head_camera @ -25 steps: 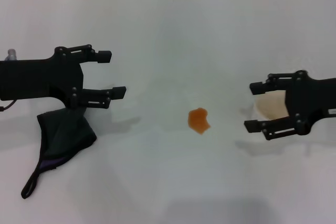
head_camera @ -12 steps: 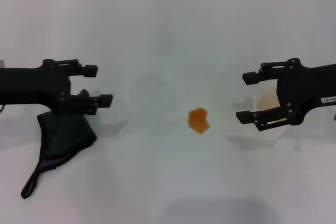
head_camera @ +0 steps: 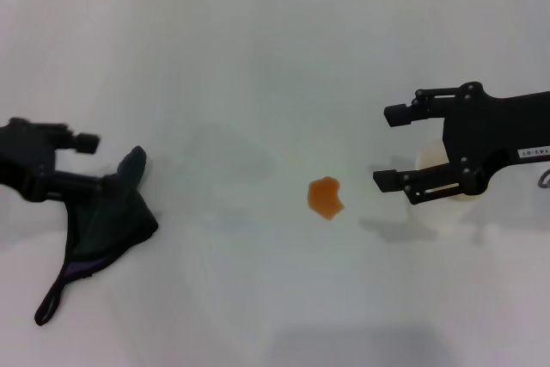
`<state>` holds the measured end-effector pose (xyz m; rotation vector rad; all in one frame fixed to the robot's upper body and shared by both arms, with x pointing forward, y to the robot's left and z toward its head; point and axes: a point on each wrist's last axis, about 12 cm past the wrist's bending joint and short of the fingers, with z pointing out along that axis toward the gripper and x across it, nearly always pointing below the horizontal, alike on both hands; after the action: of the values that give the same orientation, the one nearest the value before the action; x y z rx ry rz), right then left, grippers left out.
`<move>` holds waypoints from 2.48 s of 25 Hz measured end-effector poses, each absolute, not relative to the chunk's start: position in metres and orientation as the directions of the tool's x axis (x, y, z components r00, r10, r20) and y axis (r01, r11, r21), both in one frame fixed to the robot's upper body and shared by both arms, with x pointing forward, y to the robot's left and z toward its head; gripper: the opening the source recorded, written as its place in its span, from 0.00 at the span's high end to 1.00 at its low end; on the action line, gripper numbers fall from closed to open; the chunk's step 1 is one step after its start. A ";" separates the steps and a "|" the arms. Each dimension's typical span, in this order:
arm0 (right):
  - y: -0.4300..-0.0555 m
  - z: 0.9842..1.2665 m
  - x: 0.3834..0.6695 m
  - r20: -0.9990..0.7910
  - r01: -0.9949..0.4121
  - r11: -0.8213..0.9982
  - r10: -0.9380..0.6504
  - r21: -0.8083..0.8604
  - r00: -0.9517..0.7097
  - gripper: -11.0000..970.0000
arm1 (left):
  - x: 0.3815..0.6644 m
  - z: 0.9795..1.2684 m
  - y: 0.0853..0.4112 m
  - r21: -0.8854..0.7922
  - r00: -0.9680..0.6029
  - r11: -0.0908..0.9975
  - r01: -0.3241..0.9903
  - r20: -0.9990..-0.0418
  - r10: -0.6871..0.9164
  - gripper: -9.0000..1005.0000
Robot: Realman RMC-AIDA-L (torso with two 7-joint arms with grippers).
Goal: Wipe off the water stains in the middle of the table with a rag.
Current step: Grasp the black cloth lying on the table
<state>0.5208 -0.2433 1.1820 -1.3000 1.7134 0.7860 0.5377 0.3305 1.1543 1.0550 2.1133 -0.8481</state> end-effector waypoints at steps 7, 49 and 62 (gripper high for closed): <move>-0.237 1.181 0.521 -0.889 -0.965 0.262 -0.443 -0.004 -0.116 0.14 | 0.542 1.152 0.344 -0.253 -0.586 0.563 0.786 -0.595 0.550 0.12; -0.237 1.174 0.519 -0.897 -0.965 0.262 -0.425 0.011 -0.125 0.14 | 0.563 1.112 0.312 -0.243 -0.603 0.578 0.779 -0.540 0.587 0.12; -0.238 1.173 0.518 -0.902 -0.966 0.259 -0.416 0.006 -0.118 0.14 | 0.561 1.107 0.315 -0.244 -0.613 0.587 0.772 -0.527 0.588 0.12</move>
<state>0.5182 -0.2381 1.1734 -1.2875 1.6850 0.8176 0.5607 0.3150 1.1072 1.0950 2.4269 -0.6447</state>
